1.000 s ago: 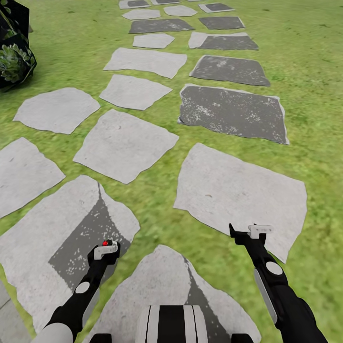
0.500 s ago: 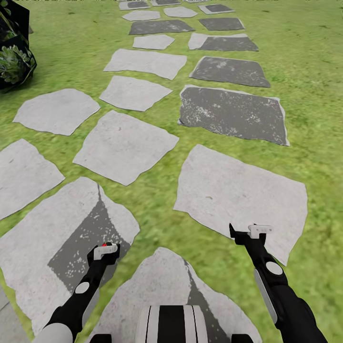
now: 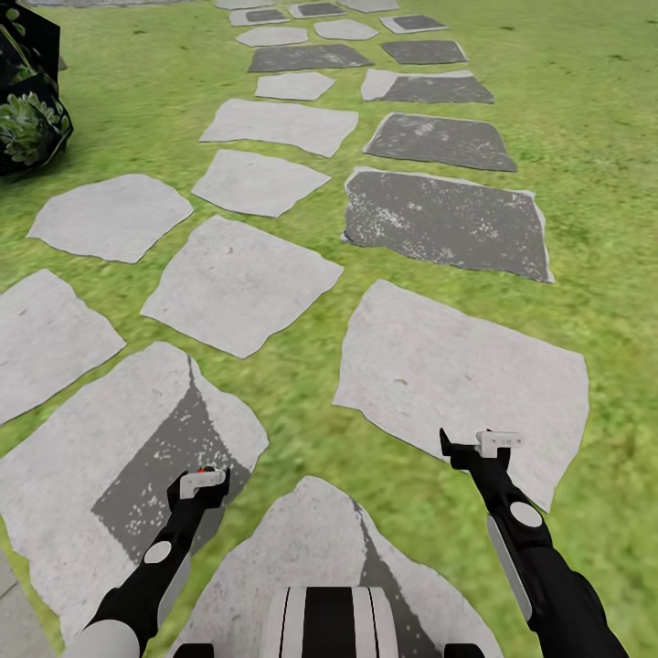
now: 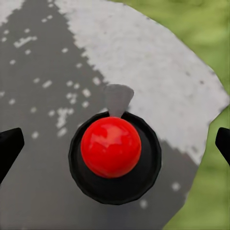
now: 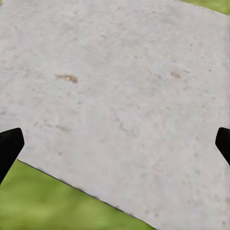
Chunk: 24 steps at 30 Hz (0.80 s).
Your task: In the garden, pick up the pesticide atomizer on the floor and spray pesticide onto both trees until each tree trunk is fully covered.
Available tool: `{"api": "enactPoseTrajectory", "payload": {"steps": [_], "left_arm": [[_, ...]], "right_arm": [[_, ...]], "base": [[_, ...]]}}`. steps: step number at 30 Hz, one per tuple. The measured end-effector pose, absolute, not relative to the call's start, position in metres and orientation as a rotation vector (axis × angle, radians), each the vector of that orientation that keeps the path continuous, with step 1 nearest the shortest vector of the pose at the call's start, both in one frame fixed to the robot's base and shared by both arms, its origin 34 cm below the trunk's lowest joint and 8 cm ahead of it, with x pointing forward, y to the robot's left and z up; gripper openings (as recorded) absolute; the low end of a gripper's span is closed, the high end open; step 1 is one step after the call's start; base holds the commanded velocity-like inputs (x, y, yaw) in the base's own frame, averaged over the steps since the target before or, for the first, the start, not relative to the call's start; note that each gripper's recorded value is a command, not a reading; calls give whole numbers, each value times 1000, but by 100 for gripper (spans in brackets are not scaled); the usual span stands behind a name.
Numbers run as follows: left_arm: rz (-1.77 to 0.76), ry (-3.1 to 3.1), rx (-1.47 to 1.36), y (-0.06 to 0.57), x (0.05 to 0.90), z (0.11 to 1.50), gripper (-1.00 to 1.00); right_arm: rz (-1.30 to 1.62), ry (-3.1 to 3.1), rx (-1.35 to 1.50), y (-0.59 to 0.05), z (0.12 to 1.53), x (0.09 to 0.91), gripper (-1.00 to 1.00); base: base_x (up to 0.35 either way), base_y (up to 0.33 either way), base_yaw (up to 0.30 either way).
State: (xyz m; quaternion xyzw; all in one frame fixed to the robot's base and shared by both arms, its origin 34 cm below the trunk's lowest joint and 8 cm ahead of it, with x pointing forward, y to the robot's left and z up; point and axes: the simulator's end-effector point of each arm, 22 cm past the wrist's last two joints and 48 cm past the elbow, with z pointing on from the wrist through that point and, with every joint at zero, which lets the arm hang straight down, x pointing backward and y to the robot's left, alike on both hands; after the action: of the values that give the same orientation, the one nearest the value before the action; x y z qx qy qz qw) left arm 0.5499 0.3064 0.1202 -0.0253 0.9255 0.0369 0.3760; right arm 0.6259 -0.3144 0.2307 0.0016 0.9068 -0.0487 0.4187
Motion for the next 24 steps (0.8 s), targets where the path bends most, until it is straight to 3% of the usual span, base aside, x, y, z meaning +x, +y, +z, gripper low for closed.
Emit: {"api": "enactPoseTrajectory", "payload": {"steps": [19,20,24], "left_arm": [[94,2373,-65,306,547,119,100],[95,2371,-66,307,548,119,-100],[95,2369,-67,307,549,120,-100]], "right_arm": [[-122,2274,4,-314,231,626,100],[-122,2274,4,-314,231,626,100],[-122,2274,4,-315,231,626,100]], "base": [[0,0,0],[0,0,0],[0,0,0]]}}
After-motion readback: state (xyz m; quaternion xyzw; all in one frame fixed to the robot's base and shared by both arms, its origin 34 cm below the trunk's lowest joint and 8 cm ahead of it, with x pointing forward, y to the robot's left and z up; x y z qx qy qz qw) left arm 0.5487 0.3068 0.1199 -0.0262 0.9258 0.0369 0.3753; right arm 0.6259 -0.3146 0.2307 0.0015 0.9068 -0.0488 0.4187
